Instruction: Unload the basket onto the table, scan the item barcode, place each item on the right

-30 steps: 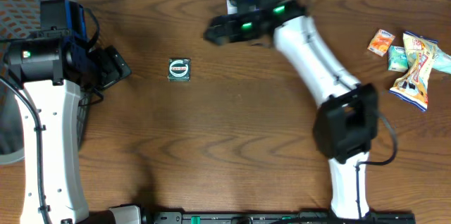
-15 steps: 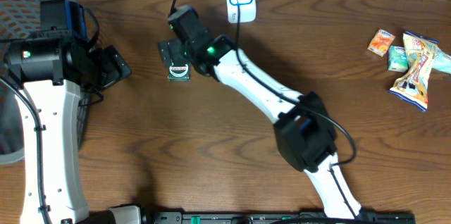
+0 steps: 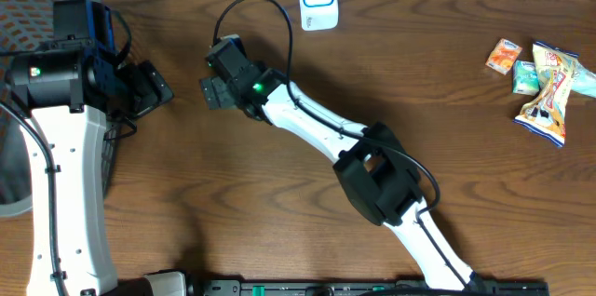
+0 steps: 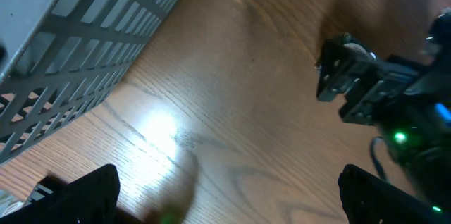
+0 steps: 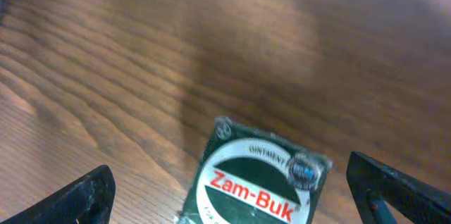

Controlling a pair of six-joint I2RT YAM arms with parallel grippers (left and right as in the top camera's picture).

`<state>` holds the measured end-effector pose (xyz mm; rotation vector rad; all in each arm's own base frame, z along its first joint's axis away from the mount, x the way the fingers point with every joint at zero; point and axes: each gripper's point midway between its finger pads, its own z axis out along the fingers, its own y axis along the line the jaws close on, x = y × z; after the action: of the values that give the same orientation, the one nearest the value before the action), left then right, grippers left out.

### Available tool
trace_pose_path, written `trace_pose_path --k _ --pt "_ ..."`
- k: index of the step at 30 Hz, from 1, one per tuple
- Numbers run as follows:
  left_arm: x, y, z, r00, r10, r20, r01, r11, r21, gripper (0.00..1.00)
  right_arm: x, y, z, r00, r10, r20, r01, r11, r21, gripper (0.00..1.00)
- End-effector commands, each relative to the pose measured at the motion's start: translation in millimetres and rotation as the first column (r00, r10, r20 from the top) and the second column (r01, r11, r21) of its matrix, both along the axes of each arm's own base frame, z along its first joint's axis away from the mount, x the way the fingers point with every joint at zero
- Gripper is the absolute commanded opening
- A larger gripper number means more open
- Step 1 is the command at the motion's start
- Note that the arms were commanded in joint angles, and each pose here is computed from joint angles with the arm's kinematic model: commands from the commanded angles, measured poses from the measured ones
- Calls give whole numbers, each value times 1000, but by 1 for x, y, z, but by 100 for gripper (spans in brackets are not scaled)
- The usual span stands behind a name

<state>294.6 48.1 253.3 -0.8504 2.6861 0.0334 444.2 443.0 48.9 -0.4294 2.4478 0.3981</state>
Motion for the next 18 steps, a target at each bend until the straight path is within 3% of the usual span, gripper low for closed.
trace_pose_path --k 1,8,13,18 --pt "0 2 -3 1000 9 -13 -9 1000 3 98 3 -12 -21 996 -90 -16 89 995 -39 99" --pt "0 2 -3 1000 9 -13 -9 1000 3 98 0 -19 -40 995 -89 -41 85 993 -82 89" --pt "0 2 -3 1000 9 -13 -9 1000 3 98 -3 -30 -51 993 -100 -58 91 986 -138 67" --pt "0 2 -3 1000 9 -13 -9 1000 2 98 -2 -61 -56 986 -157 -59 138 958 -251 69"
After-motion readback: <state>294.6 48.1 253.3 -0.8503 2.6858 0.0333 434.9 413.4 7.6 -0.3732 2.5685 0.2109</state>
